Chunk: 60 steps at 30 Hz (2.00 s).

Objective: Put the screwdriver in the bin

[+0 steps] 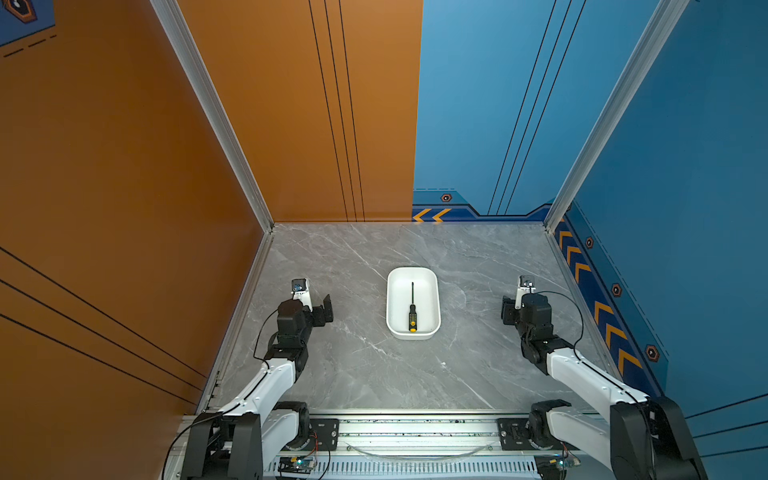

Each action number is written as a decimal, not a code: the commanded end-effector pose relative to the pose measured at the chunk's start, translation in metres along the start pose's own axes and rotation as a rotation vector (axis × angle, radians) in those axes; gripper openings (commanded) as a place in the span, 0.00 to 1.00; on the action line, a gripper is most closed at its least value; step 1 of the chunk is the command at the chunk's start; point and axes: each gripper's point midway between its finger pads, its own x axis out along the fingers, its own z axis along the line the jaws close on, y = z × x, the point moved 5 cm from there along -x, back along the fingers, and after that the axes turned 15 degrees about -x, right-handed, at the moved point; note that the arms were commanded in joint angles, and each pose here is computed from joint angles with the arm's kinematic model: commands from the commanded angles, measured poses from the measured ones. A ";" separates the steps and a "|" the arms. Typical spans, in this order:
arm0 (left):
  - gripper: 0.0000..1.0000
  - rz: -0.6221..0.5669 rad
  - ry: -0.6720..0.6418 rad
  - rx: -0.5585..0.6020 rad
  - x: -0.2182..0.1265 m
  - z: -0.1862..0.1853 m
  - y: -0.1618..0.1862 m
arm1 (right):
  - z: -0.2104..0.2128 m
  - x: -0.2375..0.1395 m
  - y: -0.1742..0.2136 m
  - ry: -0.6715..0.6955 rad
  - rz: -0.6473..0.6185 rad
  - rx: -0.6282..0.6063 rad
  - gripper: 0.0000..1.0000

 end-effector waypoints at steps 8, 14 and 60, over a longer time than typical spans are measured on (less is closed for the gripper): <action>0.98 -0.123 0.057 -0.014 0.007 0.007 -0.005 | -0.011 0.016 -0.001 0.133 -0.281 0.097 0.65; 0.98 -0.165 0.041 -0.027 0.011 0.014 -0.003 | -0.006 0.025 0.008 0.139 -0.295 0.102 0.66; 0.98 -0.028 0.076 0.063 0.066 0.001 0.014 | -0.016 0.055 0.002 0.103 -0.124 0.136 1.00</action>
